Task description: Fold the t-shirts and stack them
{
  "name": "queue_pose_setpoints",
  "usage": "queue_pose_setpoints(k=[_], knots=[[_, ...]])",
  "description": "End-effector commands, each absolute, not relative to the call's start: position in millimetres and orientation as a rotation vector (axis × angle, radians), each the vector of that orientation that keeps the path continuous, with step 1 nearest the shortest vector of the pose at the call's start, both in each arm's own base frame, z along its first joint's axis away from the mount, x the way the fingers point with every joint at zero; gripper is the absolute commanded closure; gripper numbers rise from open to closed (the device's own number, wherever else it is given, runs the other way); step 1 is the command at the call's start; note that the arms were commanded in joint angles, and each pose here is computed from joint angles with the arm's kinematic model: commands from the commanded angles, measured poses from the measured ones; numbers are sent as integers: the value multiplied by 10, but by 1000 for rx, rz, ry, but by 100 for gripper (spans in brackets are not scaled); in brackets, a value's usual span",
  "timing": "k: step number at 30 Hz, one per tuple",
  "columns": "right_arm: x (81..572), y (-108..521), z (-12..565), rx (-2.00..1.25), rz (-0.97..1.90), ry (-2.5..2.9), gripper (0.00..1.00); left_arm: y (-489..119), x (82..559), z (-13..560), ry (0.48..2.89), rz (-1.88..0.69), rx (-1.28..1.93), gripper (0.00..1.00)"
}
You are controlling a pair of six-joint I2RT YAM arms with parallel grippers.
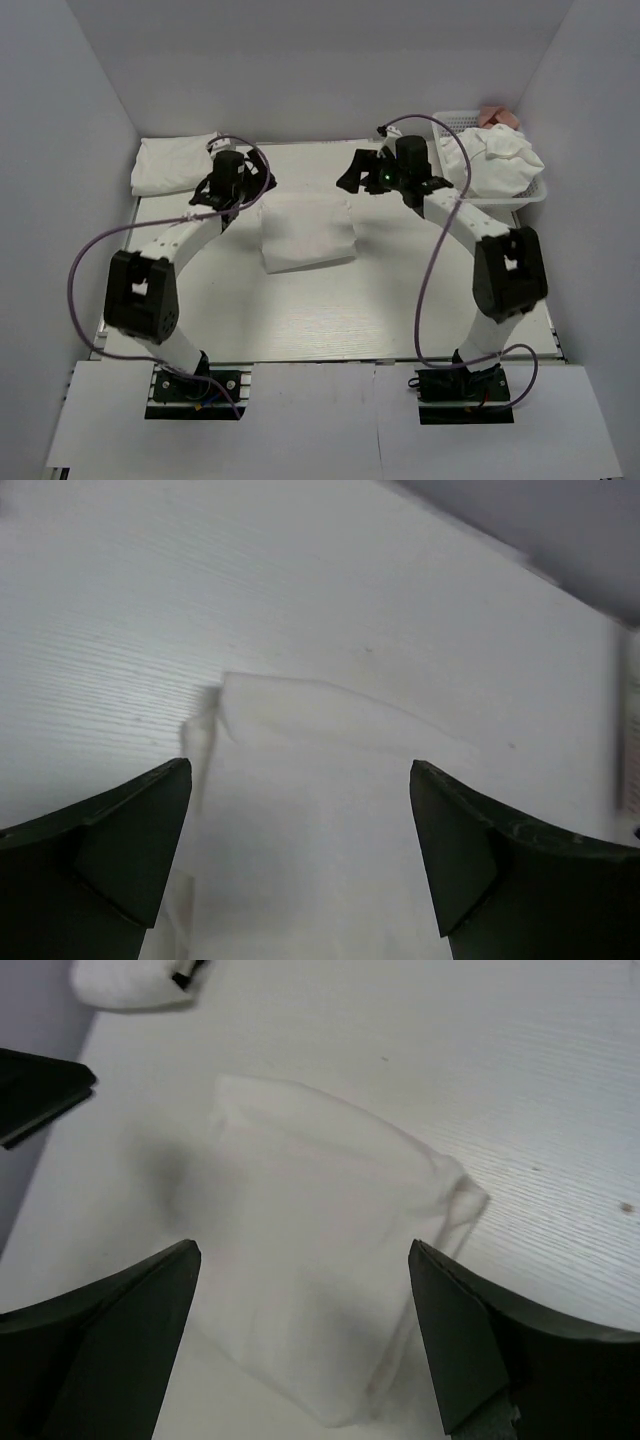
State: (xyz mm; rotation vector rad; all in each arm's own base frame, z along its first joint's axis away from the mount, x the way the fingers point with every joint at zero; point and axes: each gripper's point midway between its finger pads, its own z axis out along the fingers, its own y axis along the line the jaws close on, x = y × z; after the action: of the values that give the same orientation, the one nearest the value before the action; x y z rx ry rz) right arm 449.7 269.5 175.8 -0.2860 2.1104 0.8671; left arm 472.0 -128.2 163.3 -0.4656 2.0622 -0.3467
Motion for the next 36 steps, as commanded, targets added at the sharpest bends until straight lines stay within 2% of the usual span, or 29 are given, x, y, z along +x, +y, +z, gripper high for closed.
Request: queue_pose_setpoints(k=[1,3,6,11,12,16,19,24,29,33,36], knots=[[4046,2960,1879,-358,1031,2032,10,-1780,4282,1738,2092,-663,-275,0],[3763,3081,1784,-388,1138,2030,10,-1995,4035,1545,2139,-807,-223,0],[3558,3191,1543,-379,1217,2052,10,-2128,3811,1176,2219,-860,-198,0],[3455,3211,933,-311,1291,2149,10,-2061,3480,515,2358,-831,-247,0],[3444,3211,660,-256,1305,2214,10,-2042,3422,405,2388,-824,-268,0],[3424,3085,226,-87,1251,2318,10,-1824,3257,109,2462,-731,-341,0],[3367,2945,166,7,1228,2316,10,-1737,3151,-22,2496,-681,-367,0],[3316,2769,268,11,1120,2320,10,-1668,3110,78,2485,-647,-379,0],[3411,2783,810,-332,986,2147,10,-1755,3347,743,2327,-638,-144,0],[3447,2687,1168,-405,892,2082,10,-1714,3480,1140,2284,-568,-46,0],[3331,2656,1339,-442,904,2022,10,-1667,3511,1189,2298,-530,1,0]])
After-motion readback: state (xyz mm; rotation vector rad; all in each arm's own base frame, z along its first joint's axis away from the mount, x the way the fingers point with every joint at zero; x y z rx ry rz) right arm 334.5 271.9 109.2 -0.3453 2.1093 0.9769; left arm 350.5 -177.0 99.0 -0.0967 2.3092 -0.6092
